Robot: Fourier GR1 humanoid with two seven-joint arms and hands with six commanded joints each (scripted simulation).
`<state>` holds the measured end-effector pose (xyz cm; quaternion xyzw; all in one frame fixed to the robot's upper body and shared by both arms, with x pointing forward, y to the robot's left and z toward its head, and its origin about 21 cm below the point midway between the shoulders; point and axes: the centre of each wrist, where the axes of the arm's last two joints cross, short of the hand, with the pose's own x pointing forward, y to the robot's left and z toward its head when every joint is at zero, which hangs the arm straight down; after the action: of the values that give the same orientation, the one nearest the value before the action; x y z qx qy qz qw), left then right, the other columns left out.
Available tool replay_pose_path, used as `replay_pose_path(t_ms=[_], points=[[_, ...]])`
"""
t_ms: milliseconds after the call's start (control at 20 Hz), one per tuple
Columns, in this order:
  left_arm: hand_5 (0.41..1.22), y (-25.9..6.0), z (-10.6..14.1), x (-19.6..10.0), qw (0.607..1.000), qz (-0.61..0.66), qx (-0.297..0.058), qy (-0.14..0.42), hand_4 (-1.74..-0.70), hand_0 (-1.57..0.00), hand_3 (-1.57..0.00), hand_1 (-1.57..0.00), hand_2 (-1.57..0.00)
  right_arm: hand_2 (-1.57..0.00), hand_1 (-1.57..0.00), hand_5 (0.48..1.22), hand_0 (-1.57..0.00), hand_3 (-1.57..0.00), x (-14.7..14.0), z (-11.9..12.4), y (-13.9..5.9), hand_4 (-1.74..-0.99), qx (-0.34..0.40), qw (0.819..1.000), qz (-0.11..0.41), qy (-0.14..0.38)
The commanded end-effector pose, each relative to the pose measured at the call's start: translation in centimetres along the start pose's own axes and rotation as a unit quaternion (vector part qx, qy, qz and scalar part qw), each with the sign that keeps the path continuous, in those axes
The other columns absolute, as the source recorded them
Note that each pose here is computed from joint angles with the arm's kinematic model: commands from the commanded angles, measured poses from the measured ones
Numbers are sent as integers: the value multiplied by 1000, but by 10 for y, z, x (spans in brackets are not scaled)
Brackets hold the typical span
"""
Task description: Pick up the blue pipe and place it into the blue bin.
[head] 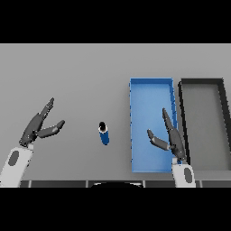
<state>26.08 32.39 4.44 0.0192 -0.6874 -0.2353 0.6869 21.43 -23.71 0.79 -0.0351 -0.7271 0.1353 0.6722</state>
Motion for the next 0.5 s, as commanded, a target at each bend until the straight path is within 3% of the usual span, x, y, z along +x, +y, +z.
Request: replay_pose_path(t_ms=[0, 150, 450], points=[[596, 1, -1, 2, 1000, -4, -4, -3, -1080, 1, 1, 1, 1, 1, 1, 614, 1, 1, 2, -2, 0, -1203, -2, 1000, 12, 1], [605, 0, 4, 6, 1000, 6, -28, -12, -1086, 1, 1, 1, 1, 1, 1, 597, 1, 1, 4, -2, -1, -1185, -9, 1000, 18, 11], [514, -37, 14, 15, 988, 15, -151, -21, -1124, 1, 1, 1, 1, 1, 1, 611, 1, 1, 1, -7, 1, -1205, 5, 1000, 21, -1]])
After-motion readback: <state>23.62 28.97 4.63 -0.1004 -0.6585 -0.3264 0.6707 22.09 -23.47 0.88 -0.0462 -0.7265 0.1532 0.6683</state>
